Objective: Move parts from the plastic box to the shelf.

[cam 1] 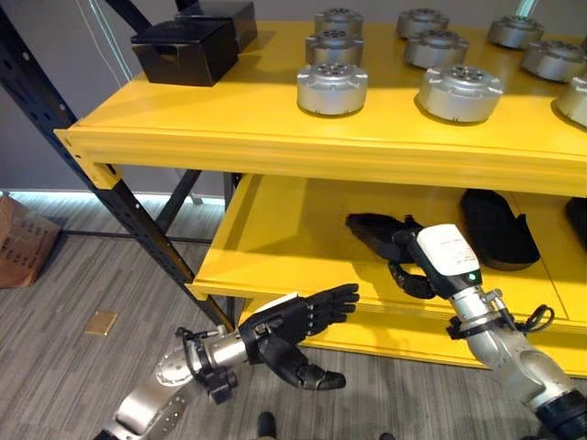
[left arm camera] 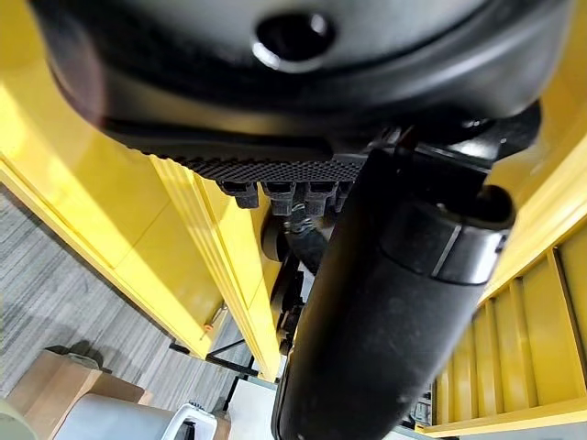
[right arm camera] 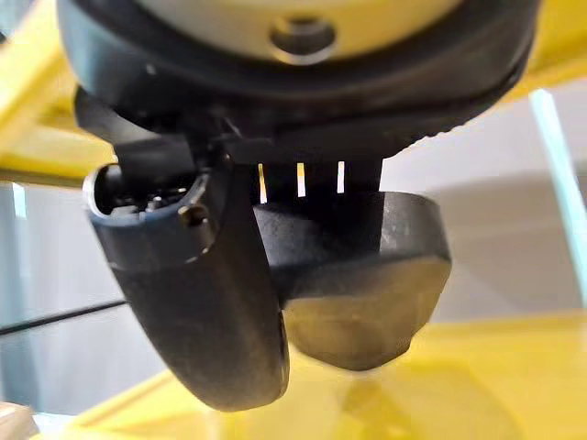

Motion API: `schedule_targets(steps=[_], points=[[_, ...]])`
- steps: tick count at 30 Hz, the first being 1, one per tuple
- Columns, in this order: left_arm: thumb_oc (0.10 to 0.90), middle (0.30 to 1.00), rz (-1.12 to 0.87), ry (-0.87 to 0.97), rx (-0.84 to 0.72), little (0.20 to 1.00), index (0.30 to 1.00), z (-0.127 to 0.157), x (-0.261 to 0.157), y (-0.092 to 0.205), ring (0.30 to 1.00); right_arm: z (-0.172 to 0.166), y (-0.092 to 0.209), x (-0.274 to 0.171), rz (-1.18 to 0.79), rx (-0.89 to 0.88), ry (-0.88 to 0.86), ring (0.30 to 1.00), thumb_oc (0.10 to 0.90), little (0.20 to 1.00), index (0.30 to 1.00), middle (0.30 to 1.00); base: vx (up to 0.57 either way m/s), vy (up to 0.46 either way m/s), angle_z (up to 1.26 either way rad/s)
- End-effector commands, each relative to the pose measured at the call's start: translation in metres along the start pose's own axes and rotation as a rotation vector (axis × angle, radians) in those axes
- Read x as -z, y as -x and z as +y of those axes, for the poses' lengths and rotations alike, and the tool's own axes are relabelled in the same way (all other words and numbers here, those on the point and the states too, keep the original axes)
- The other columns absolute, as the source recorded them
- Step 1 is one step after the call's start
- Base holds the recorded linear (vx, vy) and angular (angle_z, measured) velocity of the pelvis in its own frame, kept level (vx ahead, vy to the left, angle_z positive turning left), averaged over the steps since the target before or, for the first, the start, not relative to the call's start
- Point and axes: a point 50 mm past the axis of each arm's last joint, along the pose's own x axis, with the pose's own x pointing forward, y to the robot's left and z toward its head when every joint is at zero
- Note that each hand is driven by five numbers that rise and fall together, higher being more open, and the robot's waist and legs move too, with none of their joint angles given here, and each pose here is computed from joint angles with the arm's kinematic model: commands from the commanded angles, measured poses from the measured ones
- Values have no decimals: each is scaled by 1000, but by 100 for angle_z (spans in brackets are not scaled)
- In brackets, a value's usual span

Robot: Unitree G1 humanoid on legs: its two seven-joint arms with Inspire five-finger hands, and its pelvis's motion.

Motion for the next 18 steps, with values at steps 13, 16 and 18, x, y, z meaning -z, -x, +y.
schedule_targets(steps=[13,16,18], points=[[900,1000,-206,-111,70,1000,1000,4,-34,-14,1000,-6,-63,-21,19,67,-89,300,400,300,300,300,32,16,2],[900,1000,-209,-107,74,1000,1000,3,-34,-15,1000,1,-65,-26,11,29,-93,300,400,300,300,300,58,71,2],[900,1000,-212,-99,74,1000,1000,3,-33,-15,1000,6,-67,-27,20,8,-93,300,400,300,300,300,74,132,1]])
